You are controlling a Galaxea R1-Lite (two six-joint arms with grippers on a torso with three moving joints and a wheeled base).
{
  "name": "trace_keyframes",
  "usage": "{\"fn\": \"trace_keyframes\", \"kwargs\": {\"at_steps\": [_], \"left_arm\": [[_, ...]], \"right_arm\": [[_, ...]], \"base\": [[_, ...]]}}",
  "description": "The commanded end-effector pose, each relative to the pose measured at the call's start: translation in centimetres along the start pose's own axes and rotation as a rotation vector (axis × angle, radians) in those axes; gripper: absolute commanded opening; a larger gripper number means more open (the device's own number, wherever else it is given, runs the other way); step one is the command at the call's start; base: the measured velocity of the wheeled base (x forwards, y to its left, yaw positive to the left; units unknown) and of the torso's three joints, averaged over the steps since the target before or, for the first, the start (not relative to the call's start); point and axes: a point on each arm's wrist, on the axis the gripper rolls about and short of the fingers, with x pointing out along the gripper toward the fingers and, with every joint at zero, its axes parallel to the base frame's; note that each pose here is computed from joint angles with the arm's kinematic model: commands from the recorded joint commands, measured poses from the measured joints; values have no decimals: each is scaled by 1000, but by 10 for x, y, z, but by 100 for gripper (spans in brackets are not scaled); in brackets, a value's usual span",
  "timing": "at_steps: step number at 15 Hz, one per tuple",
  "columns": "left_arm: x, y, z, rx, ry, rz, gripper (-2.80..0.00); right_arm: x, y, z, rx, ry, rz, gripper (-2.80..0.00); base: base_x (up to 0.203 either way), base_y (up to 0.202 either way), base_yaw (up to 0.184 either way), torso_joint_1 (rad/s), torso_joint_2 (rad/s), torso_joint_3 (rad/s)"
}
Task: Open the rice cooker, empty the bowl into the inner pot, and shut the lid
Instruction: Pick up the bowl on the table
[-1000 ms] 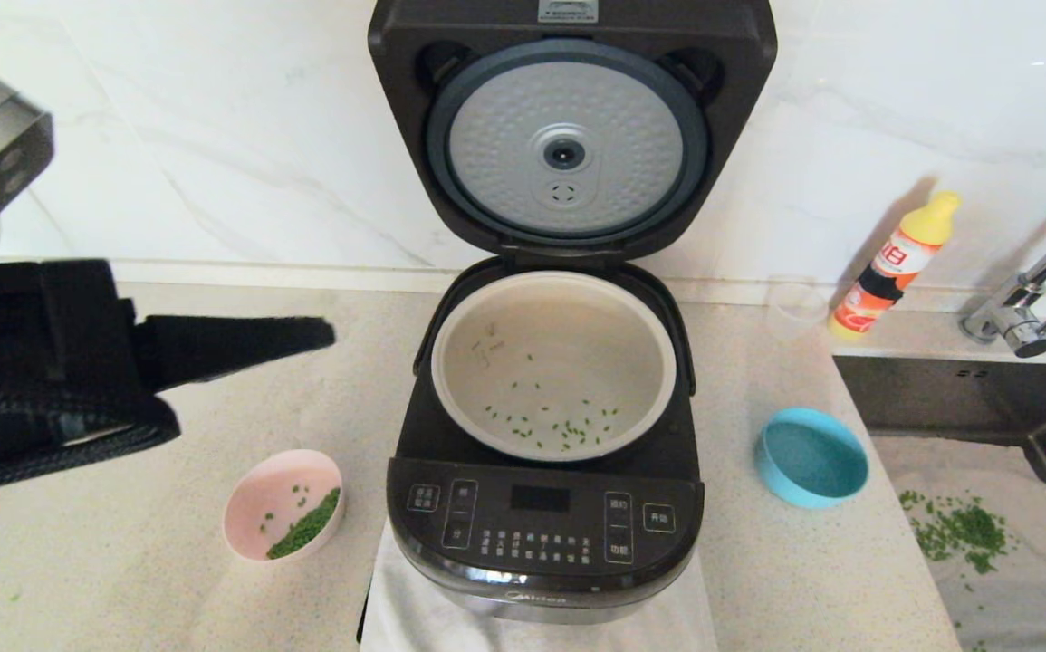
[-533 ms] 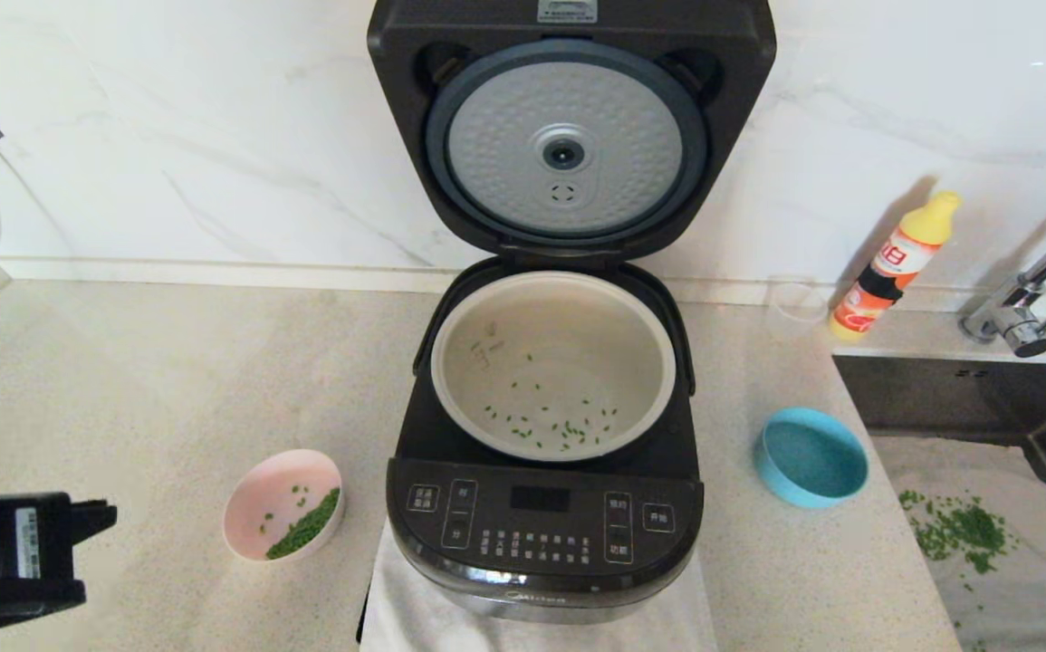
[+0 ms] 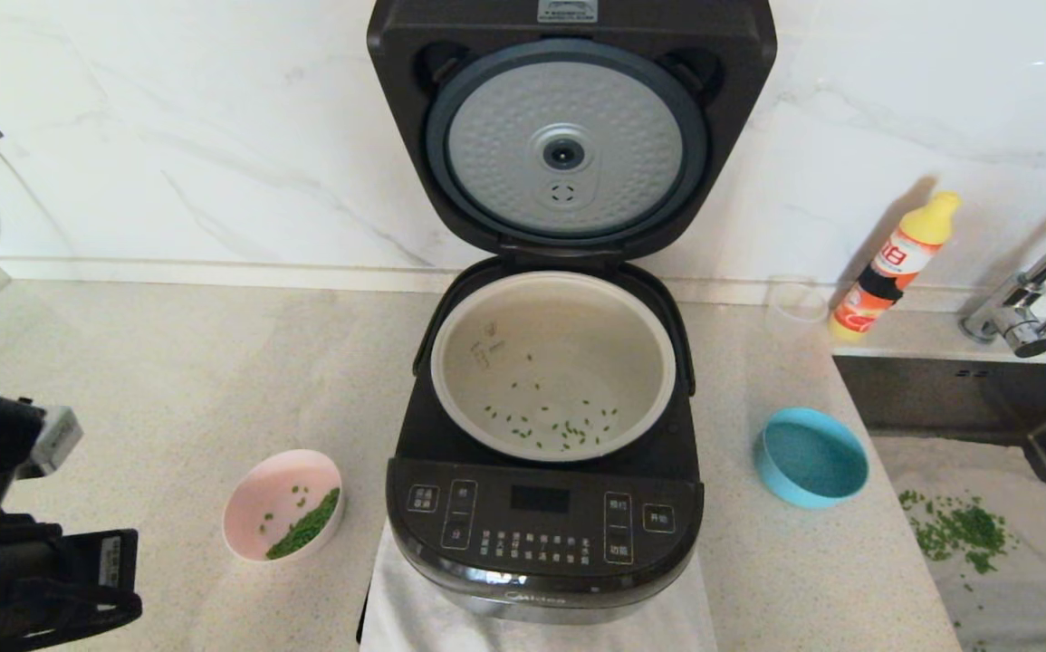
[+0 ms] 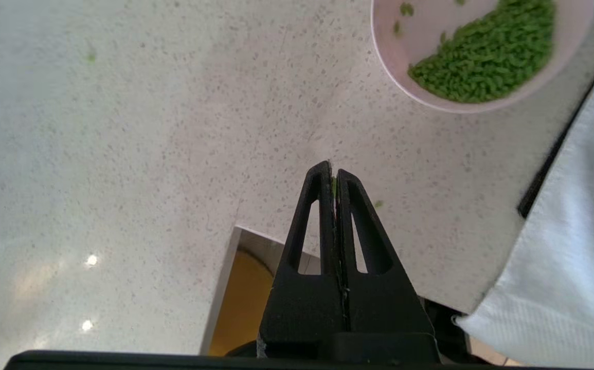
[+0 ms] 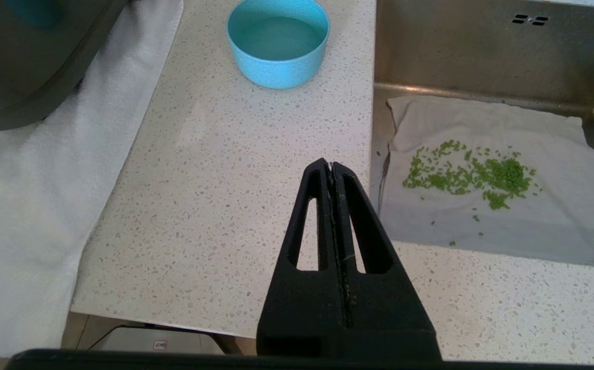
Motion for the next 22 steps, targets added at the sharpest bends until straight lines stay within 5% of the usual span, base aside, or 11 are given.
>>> {"fn": "trace_keyframes", "kwargs": {"at_steps": [1,5,6,7,11,18,22], "left_arm": [[20,-7,4,18,76,6,-280],[47,-5,11,42,132,27,-280],[52,0,15,23,126,15,-185],[56,5,19,3,114,-4,0],[78,18,35,-21,121,17,0],[104,12,41,-34,110,-114,0],[124,15,41,-40,159,-96,0]], "right_arm": [[0,0,0,0,0,1,-280],[0,0,0,0,0,1,-280],[0,0,0,0,0,1,-280],[0,0,0,0,0,1,-280],[0,0,0,0,0,1,-280],[0,0,0,0,0,1,-280],[0,0,0,0,0,1,-280]], "base": [[0,0,0,0,0,0],[0,0,0,0,0,0],[0,0,0,0,0,0],[0,0,0,0,0,0],[0,0,0,0,0,0],[0,0,0,0,0,0],[0,0,0,0,0,0]]}}
